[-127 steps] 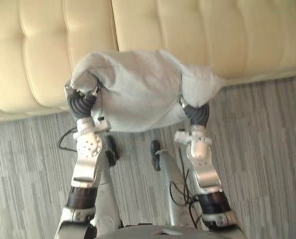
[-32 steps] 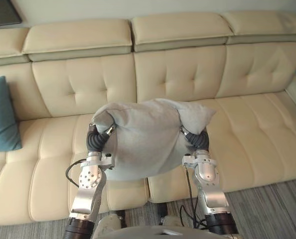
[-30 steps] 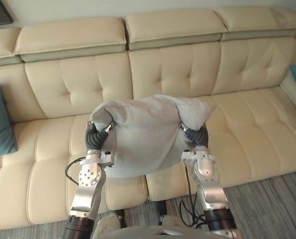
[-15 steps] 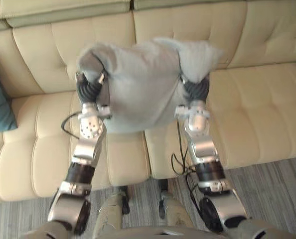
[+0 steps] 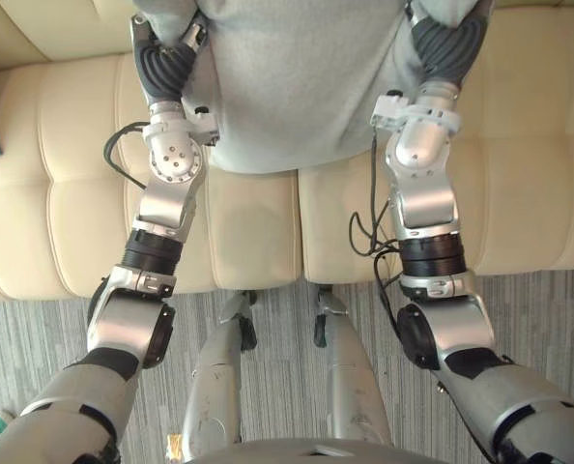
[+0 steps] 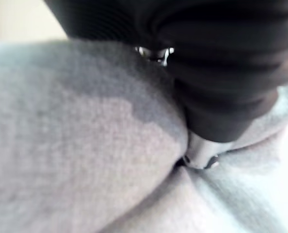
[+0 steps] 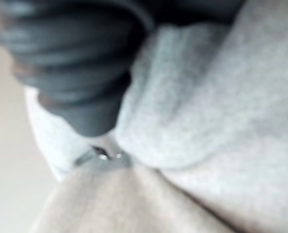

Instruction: Pick up cushions and gather them together orderly.

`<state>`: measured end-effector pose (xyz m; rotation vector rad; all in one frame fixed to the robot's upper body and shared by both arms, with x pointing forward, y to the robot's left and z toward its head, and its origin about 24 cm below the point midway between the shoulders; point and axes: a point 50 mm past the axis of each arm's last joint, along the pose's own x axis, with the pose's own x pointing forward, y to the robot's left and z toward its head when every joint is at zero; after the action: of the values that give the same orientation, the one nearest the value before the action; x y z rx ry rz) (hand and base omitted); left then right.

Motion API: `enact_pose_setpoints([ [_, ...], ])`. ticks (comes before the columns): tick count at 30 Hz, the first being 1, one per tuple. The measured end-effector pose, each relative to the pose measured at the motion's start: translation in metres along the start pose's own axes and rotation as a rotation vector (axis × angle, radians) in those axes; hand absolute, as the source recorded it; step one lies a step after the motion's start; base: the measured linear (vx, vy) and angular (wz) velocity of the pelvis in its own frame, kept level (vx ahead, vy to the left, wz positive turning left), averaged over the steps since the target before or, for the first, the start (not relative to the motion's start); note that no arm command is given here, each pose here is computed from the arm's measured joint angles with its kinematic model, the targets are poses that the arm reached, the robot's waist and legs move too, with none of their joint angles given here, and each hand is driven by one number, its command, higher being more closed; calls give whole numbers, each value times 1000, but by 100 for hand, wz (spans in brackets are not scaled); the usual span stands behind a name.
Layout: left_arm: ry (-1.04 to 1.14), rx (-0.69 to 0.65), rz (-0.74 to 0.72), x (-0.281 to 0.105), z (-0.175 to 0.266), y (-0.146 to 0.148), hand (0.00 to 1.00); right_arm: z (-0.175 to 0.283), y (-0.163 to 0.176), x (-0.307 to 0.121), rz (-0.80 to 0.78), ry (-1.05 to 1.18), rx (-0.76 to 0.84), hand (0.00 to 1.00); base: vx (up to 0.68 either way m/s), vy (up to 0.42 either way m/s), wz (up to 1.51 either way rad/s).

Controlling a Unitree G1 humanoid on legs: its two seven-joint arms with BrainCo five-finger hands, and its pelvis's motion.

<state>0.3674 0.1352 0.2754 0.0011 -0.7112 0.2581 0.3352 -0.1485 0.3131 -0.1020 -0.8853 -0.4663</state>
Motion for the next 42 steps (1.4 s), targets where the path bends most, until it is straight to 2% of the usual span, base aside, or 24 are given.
enact_pose_setpoints([
  [8, -64, -13, 40, 23, 23, 12, 0, 24, -6, 21, -67, -67, 57, 0, 3, -2, -7],
  [14, -102, 55, 101, 36, 33, 50, 0, 31, -20, 34, -69, -93, 72, 0, 28, -19, -10],
  [18, -109, 82, 184, 40, 35, 84, 0, 33, -51, 50, -95, -111, 56, 0, 31, -33, 0],
  [23, 15, 92, 283, 17, 1, 128, 0, 26, -73, 59, -93, -75, 59, 0, 14, -45, 4],
  [27, 119, 146, 344, -23, -27, 165, 0, 6, -98, 44, -94, -42, -35, 0, 22, -65, 21],
  [30, 275, 233, 361, -84, -56, 199, 0, -35, -115, -5, -8, 95, -131, 0, 71, -61, 2],
  [31, 302, 241, 365, -94, -61, 203, 0, -43, -117, -14, 7, 130, -145, 0, 85, -31, 1],
  [32, 410, 259, 368, -129, -77, 211, 0, -67, -128, -47, 31, 248, -172, 0, 91, -21, -1],
  [34, 535, 260, 361, -171, -92, 214, 0, -87, -135, -87, 51, 375, -168, 0, 67, 4, -4],
  [35, 574, 254, 361, -184, -97, 214, 0, -92, -138, -99, 58, 416, -169, 0, 66, 26, -6],
  [37, 756, 219, 340, -241, -114, 205, 0, -113, -149, -160, 86, 619, -176, 0, 66, 33, -3],
  [38, 790, 208, 329, -251, -116, 202, 0, -115, -151, -172, 91, 655, -180, 0, 77, 50, 0],
  [40, 972, 170, 264, -300, -130, 189, 0, -130, -155, -232, 148, 857, -229, 0, 83, 64, -4],
  [42, 1075, 157, 238, -325, -137, 184, 0, -139, -154, -270, 203, 996, -253, 0, 22, 35, -13],
])
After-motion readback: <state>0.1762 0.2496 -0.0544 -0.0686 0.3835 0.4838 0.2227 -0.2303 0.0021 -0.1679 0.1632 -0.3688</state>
